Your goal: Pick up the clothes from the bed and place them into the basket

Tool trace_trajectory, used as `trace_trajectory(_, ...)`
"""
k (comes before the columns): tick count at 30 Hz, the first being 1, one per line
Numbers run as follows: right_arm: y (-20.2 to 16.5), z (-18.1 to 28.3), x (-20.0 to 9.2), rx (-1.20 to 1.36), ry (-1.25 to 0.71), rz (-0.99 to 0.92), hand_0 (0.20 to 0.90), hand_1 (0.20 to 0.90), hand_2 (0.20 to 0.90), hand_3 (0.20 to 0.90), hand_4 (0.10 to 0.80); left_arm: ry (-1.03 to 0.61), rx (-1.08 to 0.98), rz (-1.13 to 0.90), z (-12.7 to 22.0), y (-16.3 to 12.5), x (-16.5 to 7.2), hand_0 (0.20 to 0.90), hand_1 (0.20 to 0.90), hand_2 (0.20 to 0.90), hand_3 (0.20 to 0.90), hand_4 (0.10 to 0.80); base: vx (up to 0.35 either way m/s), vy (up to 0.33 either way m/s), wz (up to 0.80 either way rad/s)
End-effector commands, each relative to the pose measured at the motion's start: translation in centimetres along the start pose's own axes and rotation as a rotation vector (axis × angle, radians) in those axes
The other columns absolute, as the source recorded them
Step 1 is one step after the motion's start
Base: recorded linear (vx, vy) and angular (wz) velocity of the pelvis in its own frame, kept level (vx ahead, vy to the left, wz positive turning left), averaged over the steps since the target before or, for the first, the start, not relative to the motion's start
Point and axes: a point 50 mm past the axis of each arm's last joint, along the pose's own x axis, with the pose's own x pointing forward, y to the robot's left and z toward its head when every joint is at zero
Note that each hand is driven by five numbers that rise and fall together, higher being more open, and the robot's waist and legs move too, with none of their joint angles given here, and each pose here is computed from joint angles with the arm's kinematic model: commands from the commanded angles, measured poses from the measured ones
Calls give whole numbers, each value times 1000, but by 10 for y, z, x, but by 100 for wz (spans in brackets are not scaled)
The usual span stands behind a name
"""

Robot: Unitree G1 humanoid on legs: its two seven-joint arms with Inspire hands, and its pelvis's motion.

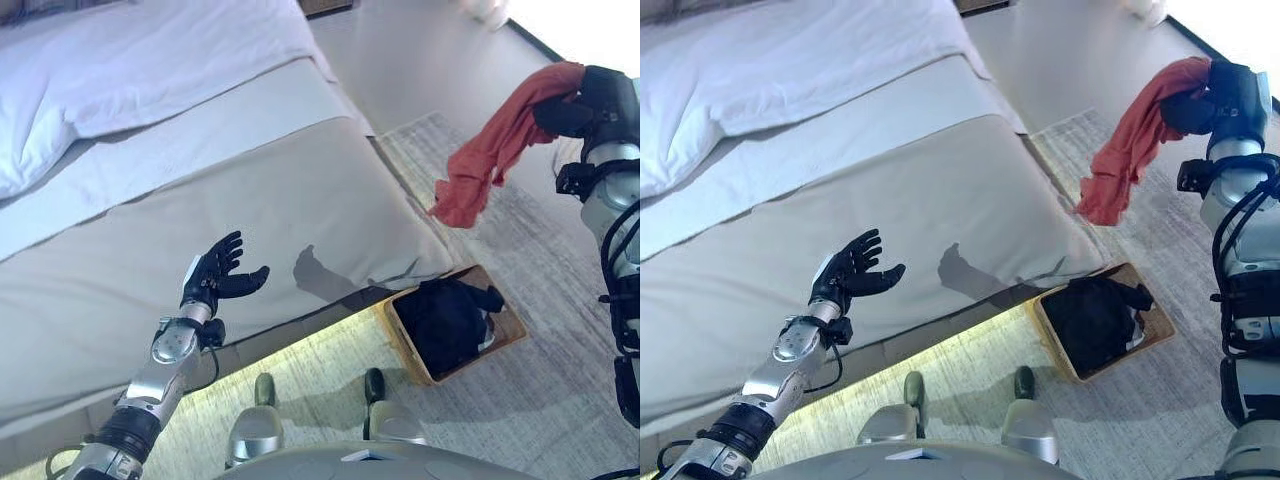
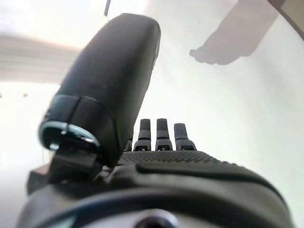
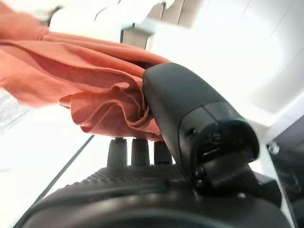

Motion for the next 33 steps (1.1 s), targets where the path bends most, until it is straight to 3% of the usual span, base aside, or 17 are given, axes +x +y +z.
trace_trajectory(1,-29,61,0,-13,-275,-88,300,300,300,200,100,-74,6,-43,3,-10,0,900,900,900,900,800,-72,5,-20)
trace_trajectory(33,23,-94,-33,7,269,119,300,300,300,200,100,-115,69,-156,25,-46,23,900,900,900,900,800,-23,-14,-13)
